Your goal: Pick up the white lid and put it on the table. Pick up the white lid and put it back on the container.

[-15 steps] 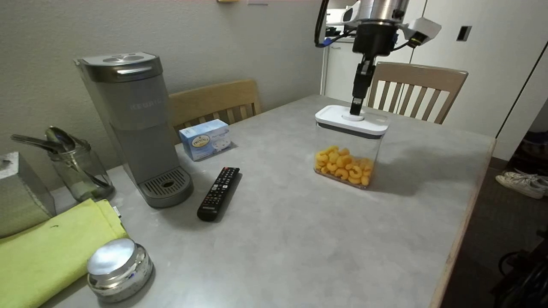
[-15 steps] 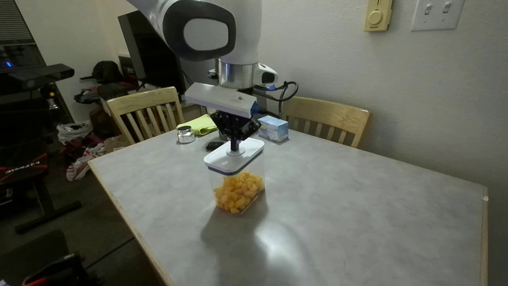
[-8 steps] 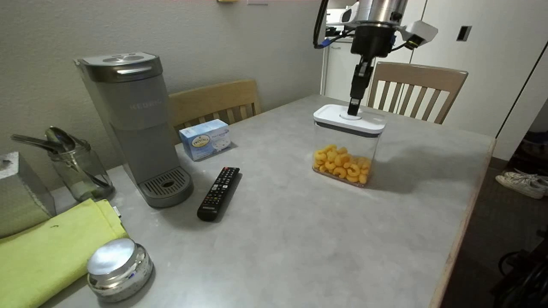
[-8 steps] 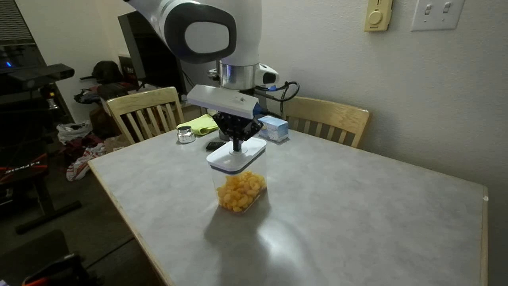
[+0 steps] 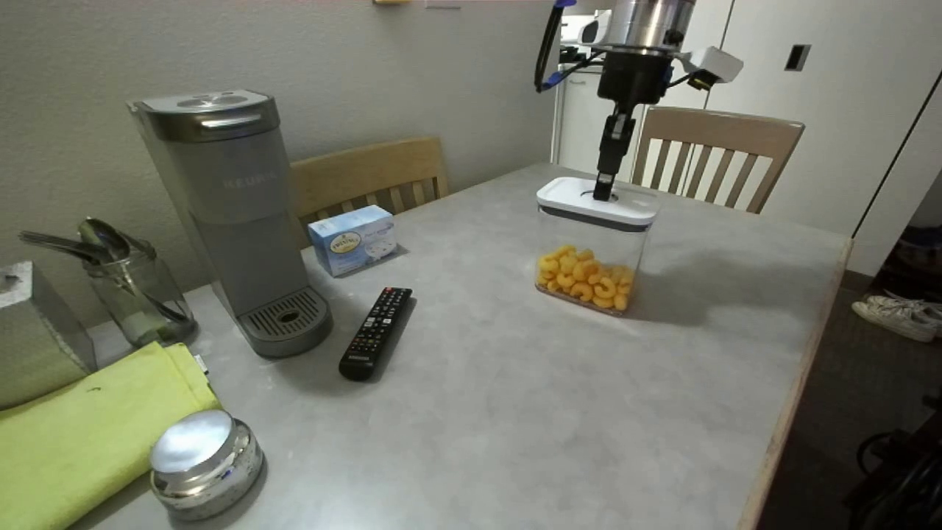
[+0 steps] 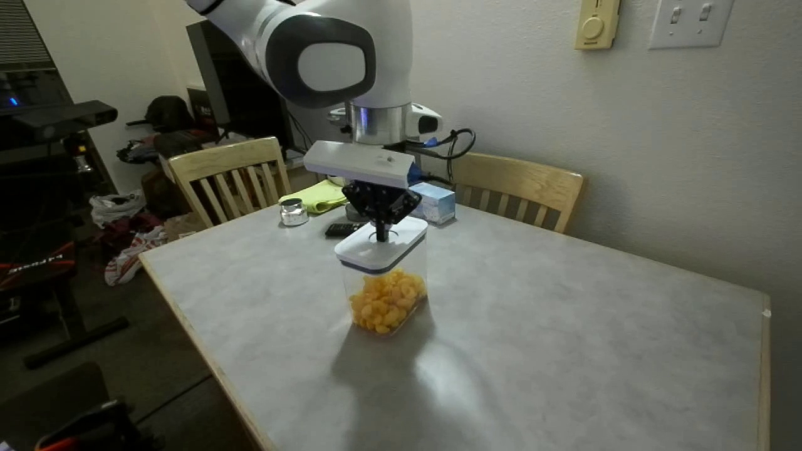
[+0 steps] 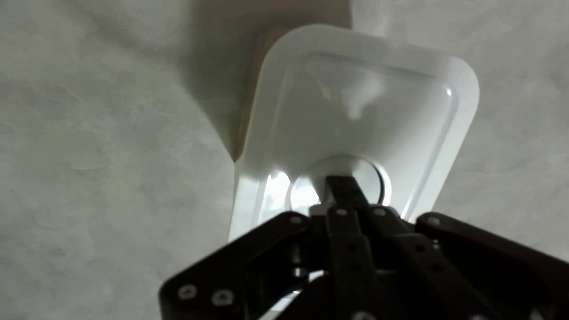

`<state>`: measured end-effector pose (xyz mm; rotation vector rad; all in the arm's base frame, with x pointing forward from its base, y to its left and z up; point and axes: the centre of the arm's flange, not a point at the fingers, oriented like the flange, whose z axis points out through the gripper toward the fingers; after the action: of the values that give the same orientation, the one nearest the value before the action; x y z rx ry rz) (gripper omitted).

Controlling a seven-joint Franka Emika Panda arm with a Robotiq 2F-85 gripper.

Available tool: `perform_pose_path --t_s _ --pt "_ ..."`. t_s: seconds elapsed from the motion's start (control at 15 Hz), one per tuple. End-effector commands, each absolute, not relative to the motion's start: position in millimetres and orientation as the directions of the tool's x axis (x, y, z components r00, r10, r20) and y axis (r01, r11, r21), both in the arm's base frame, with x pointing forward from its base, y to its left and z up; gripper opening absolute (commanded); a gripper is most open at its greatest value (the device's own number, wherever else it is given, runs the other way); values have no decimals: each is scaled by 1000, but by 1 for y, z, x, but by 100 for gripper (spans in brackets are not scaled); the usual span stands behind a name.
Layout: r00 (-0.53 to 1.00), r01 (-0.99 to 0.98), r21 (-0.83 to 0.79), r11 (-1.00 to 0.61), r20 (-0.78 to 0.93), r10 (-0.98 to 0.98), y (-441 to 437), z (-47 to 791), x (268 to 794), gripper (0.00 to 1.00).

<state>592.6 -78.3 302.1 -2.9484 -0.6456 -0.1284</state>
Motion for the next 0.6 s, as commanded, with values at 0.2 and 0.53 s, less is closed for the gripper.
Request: perform_pose_path --t_s 0.2,0.53 --pt "894 447 -79 -891 69 442 -81 260 596 0" --pt "891 451 -64 -890 76 447 -82 275 595 0"
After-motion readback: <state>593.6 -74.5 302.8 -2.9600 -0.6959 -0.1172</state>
